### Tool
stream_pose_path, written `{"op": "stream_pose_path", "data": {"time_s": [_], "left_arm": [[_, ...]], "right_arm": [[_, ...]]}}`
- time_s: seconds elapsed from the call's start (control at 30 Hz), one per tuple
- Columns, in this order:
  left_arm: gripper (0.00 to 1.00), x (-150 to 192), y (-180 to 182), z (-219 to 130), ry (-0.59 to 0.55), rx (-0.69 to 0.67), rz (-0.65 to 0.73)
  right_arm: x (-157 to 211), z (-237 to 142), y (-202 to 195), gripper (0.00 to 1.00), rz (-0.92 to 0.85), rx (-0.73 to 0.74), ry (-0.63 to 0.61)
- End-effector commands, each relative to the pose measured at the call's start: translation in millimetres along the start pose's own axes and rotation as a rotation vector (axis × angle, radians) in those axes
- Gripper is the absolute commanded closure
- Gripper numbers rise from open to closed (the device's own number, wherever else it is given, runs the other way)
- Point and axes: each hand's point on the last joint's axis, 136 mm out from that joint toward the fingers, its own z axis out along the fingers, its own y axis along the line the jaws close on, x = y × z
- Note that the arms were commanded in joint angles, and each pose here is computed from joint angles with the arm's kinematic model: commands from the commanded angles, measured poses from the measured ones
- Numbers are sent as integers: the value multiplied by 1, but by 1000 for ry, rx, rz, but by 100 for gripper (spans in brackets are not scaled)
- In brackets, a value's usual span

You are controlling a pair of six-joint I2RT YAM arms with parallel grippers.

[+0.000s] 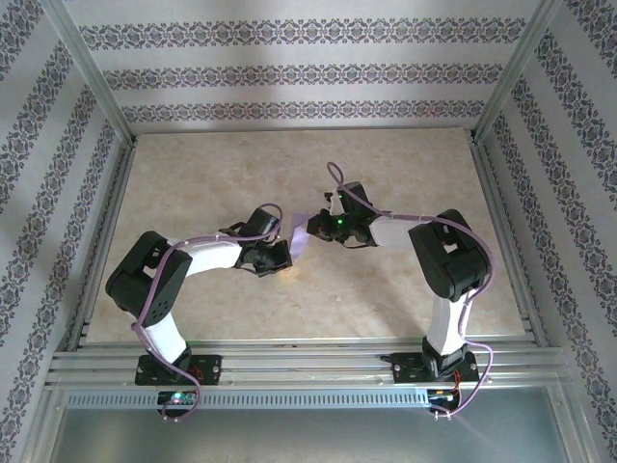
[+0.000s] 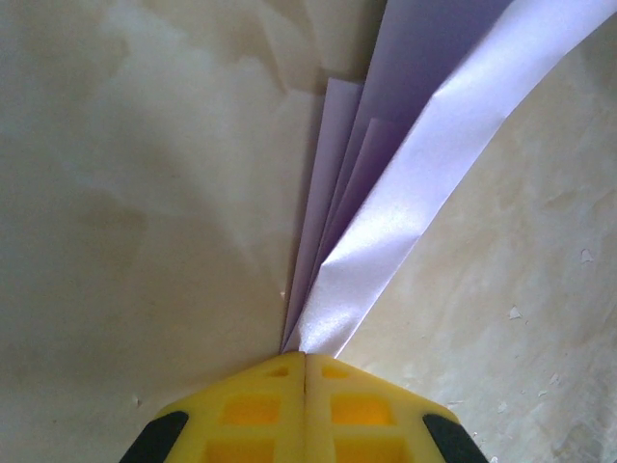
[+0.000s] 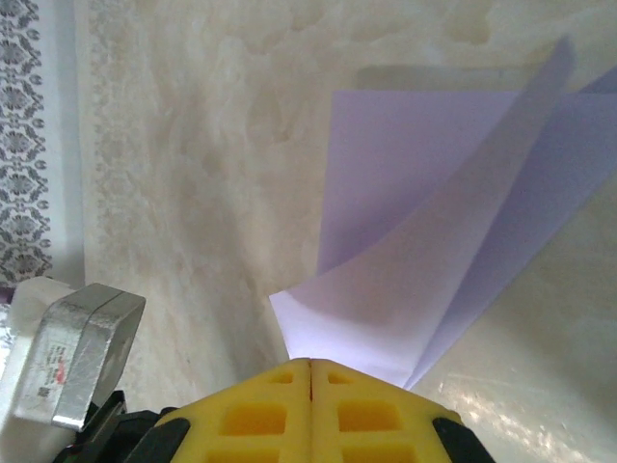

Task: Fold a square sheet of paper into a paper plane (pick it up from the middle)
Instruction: Fold the wing for the fifth time at the center of the table.

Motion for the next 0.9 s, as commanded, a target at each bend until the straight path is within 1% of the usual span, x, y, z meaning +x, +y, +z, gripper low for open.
{"op": "stream_pose_path", "data": {"time_s": [0.0,0.23,0.5,0.7,0.87], "left_arm": [[100,11,22,5,46,-89,-9],[100,13,23,5,58,-88,-8],[100,11,13,-2,55,-68,20],[100,3,-9,-11,41,-2,62],[100,-15,-38,-22,-17,71,110]], "right_arm": [[5,12,3,94,-51,-14,57],[4,27,-5,94,-54,25,95],[11,37,-37,94,6,145,128],[21,42,-48,93,21,190,160],[33,41,-44,94,24,200,180]]}}
